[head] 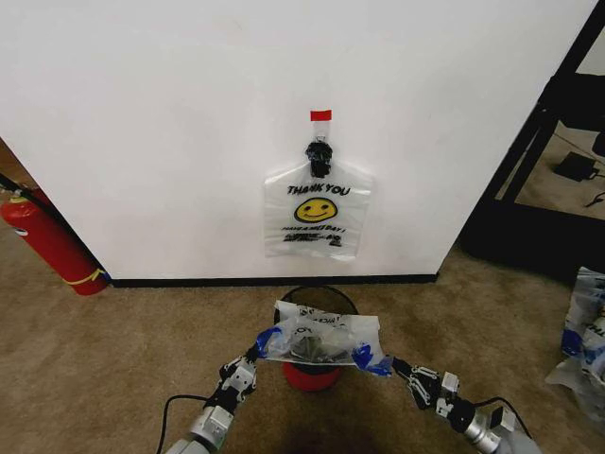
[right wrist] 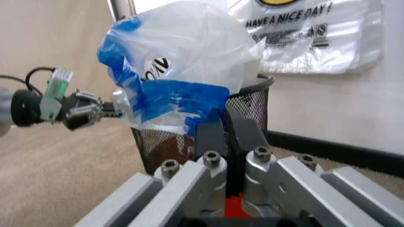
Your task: Pick up the garbage bag from the wall and place it over the trash bin.
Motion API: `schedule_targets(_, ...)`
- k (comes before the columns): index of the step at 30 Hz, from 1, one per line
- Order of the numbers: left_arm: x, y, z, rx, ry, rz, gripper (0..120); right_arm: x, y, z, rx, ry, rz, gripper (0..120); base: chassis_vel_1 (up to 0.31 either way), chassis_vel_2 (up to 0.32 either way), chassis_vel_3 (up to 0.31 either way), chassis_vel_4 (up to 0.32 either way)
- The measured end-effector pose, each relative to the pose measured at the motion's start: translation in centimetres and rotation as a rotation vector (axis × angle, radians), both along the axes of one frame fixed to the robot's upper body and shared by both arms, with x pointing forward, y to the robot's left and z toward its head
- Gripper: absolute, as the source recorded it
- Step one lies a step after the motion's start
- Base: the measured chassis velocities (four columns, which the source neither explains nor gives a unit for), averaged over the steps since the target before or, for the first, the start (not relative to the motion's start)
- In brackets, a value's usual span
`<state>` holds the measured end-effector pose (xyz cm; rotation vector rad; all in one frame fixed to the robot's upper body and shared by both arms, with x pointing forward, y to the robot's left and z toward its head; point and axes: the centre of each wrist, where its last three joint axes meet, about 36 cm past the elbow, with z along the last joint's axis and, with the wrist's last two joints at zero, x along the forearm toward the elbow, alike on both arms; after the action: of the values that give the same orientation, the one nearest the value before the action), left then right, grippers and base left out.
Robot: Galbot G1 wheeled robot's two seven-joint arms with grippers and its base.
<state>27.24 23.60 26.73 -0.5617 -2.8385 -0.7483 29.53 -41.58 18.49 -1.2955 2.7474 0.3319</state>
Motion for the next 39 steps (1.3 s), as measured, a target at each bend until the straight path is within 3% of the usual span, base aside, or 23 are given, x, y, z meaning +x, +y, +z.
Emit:
schedule_targets(10,-0.6,0.0,-0.8,0.018,0.013,-0.005,0,-2.3,0.9,-0.5,0.038,0.063,-0.075,0,0.0,0.0,0.0,0.0)
schedule_targets(19,-1.8,-0.4,-0.4,0.016,0.014,-0.019,0,-4.6,3.8,-1.1,0.124,0.18,-0.224,0,0.0,0.0,0.0,0.0)
schedule_targets(26,-2.9,-0.7,0.1,0.002,0.006,-0.027,1,-4.6,4.9,-0.8,0.147,0.179,-0.252,0,0.0,0.0,0.0,0.0)
schedule_targets(34,-4.3,-0.5,1.2,0.009,-0.007,-0.037,29,-4.7,4.5,1.1,0.083,0.131,-0.189,22,0.0,0.0,0.0,0.0)
schedule_targets(39,-5.0,1.1,0.9,0.071,-0.004,-0.031,51,-4.7,1.7,3.2,-0.111,0.077,-0.182,43,0.0,0.0,0.0,0.0)
